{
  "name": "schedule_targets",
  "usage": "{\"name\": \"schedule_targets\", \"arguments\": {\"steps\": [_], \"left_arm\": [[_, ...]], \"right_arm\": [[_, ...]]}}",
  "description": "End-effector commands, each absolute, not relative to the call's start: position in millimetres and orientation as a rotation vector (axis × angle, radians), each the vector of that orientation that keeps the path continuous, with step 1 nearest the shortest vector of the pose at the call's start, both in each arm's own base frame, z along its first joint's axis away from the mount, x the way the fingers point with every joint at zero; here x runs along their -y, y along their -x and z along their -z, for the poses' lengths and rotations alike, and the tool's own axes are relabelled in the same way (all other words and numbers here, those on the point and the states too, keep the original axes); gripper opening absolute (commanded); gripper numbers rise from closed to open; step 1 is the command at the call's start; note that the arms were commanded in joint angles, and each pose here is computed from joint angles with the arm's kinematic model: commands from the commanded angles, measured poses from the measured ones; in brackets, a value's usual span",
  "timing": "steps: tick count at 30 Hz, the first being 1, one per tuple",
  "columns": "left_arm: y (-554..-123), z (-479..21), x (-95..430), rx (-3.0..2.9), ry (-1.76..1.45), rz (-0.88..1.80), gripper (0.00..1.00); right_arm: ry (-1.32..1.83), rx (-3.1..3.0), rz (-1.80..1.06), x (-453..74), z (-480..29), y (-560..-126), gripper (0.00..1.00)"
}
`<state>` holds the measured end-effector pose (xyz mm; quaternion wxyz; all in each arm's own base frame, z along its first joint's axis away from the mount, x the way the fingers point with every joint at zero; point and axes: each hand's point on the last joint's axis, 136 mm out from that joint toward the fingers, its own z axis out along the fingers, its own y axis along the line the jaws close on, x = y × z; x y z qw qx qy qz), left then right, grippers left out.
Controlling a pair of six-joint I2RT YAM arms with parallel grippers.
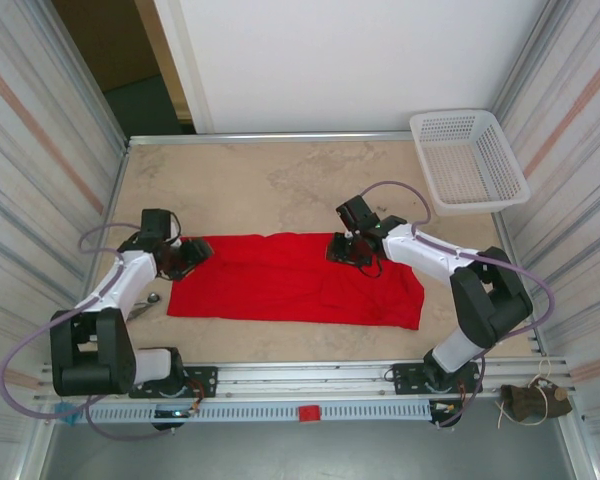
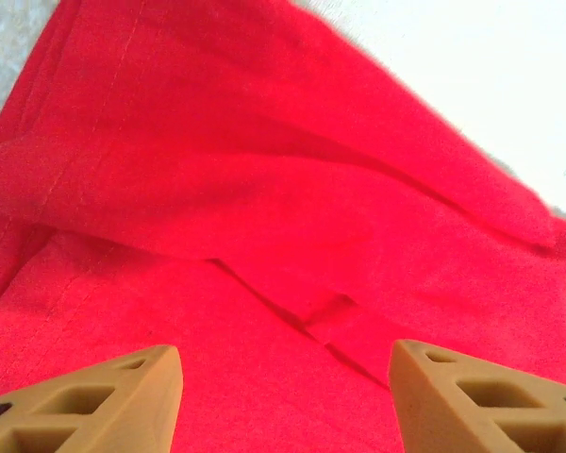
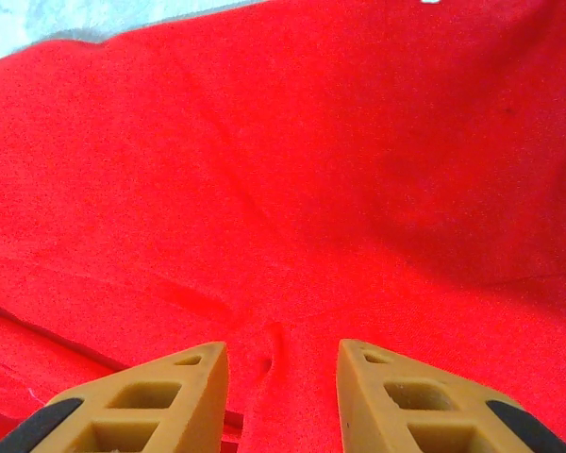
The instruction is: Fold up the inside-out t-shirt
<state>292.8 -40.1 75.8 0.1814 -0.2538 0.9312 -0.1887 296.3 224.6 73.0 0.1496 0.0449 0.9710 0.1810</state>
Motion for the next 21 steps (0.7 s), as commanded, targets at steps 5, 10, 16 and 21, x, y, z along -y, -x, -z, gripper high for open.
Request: {"name": "schedule_targets", "arguments": {"steps": [5,10,16,21], "left_arm": [[-363.3,-91.0,61.4,-2.557,0.686,0.657,0.6],[-350.3,-52.3,57.9,-2.638,0.763,0.574,0.6],[-319.5,-34.0,42.5,-2.653,0.834,0.519,0.6],[-348.5,-75.2,39.9,-2.557,0.717,0.531,0.61]], "right_arm": [[-0.157,-2.765,-0.483,-208.6,-83.4,-306.5,0.34],[-0.24,-2.77,-0.43,-179.1,-76.4,-300.6,0.34],[-0.304,-2.798,-0.441,-161.3,-65.8,-271.1,0.34],[-0.301,-2.807,-0.46,-163.1,-65.0,-252.9,0.35]]}}
